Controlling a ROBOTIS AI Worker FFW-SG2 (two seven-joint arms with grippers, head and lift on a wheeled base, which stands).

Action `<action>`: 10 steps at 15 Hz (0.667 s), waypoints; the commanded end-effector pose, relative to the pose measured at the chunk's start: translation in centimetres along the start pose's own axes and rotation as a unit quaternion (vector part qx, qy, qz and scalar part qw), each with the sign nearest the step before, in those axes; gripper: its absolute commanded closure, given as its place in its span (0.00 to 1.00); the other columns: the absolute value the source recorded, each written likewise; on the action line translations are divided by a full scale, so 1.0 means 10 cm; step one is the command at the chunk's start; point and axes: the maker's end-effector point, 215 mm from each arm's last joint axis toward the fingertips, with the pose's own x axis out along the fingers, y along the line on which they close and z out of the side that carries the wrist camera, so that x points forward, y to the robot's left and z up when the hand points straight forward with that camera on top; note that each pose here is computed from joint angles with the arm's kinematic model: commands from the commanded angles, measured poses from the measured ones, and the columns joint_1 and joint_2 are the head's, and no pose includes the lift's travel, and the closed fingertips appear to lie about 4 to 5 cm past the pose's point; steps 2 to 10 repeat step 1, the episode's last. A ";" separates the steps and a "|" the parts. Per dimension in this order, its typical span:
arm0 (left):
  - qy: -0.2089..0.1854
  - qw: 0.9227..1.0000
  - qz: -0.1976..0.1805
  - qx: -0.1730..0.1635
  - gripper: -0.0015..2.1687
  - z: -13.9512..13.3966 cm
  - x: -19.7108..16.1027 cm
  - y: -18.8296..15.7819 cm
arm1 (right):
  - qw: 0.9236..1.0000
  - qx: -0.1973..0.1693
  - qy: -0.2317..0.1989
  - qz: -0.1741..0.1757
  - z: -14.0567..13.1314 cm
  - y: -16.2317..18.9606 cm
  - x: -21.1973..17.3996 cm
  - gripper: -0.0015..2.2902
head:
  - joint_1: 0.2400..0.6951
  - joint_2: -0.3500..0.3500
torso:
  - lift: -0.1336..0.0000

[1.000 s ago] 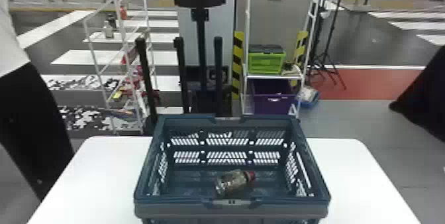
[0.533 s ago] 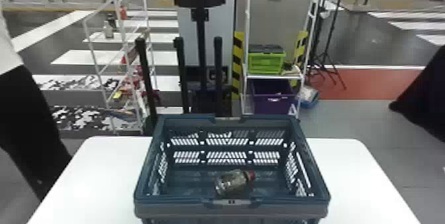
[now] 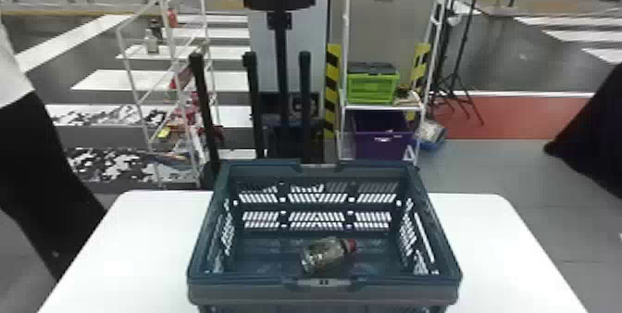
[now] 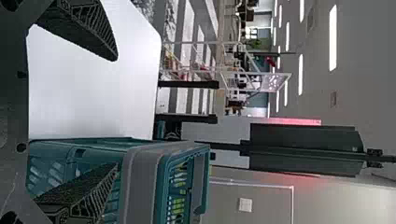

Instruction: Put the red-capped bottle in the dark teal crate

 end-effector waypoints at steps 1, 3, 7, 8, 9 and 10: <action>-0.002 1.000 0.004 0.004 0.04 0.00 -0.02 0.01 | 1.000 0.001 0.000 0.001 0.00 0.02 0.00 0.07 | 0.57 0.50 | 1.00; -0.002 1.000 0.004 0.004 0.04 0.00 -0.02 0.01 | 1.000 0.001 0.000 0.001 0.00 0.02 0.00 0.07 | 0.57 0.50 | 1.00; -0.002 1.000 0.004 0.004 0.04 0.00 -0.02 0.01 | 1.000 0.001 0.000 0.001 0.00 0.02 0.00 0.07 | 0.57 0.50 | 1.00; -0.002 1.000 0.004 0.004 0.04 0.00 -0.02 0.01 | 1.000 0.001 0.000 0.001 0.00 0.02 0.00 0.07 | 0.57 0.50 | 1.00; -0.002 1.000 0.004 0.004 0.04 0.00 -0.02 0.01 | 1.000 0.001 0.000 0.001 0.00 0.02 0.00 0.07 | 0.57 0.50 | 1.00; -0.002 1.000 0.004 0.004 0.04 0.00 -0.02 0.01 | 1.000 0.001 0.000 0.001 0.00 0.02 0.00 0.07 | 0.57 0.50 | 1.00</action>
